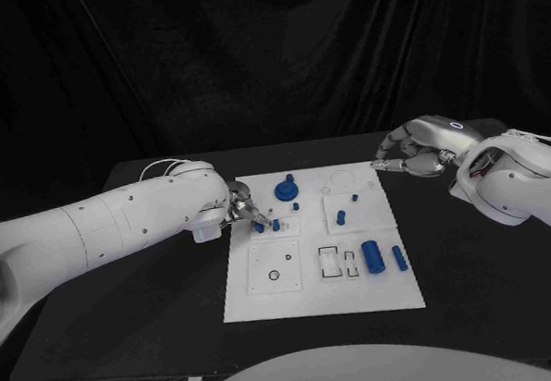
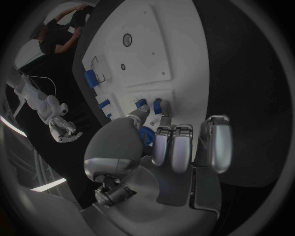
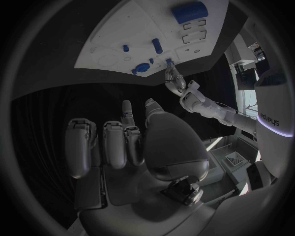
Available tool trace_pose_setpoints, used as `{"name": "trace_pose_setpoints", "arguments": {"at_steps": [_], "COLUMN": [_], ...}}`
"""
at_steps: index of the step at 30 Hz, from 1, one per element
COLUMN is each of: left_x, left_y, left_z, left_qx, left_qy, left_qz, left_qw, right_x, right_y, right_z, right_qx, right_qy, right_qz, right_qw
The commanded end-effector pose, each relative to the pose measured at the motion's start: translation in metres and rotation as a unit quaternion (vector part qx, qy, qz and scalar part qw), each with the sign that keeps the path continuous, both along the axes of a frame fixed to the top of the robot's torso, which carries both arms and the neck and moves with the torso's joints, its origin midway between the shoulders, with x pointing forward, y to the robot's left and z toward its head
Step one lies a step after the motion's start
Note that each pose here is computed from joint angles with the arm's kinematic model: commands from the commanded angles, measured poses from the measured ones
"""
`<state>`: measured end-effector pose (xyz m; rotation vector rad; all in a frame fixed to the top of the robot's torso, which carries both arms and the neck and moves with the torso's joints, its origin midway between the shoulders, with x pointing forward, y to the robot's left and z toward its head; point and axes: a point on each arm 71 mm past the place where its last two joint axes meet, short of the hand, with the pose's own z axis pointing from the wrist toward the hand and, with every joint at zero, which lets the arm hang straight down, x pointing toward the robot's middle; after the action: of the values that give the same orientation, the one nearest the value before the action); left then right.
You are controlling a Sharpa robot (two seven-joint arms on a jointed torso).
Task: Assemble the parts on the task board
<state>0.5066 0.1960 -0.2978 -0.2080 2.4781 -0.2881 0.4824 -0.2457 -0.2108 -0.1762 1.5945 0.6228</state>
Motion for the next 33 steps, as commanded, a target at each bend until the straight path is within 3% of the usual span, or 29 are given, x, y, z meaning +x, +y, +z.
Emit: {"name": "trace_pose_setpoints", "arguments": {"at_steps": [1,33], "left_x": [-0.0016,-0.0021], "left_y": [-0.0022,0.0039], "left_z": [-0.0016,-0.0018], "left_qx": [-0.003,-0.004], "left_qy": [0.006,0.006], "left_qz": [-0.006,-0.004], "left_qw": [1.000,1.000], "right_x": [-0.0003,-0.0007], "right_y": [-0.0003,0.0002], "right_z": [-0.0005,-0.0021], "right_qx": [0.001,0.000], "right_qy": [-0.001,0.001], "right_qz": [-0.004,-0.003], "right_qw": [1.000,1.000]}}
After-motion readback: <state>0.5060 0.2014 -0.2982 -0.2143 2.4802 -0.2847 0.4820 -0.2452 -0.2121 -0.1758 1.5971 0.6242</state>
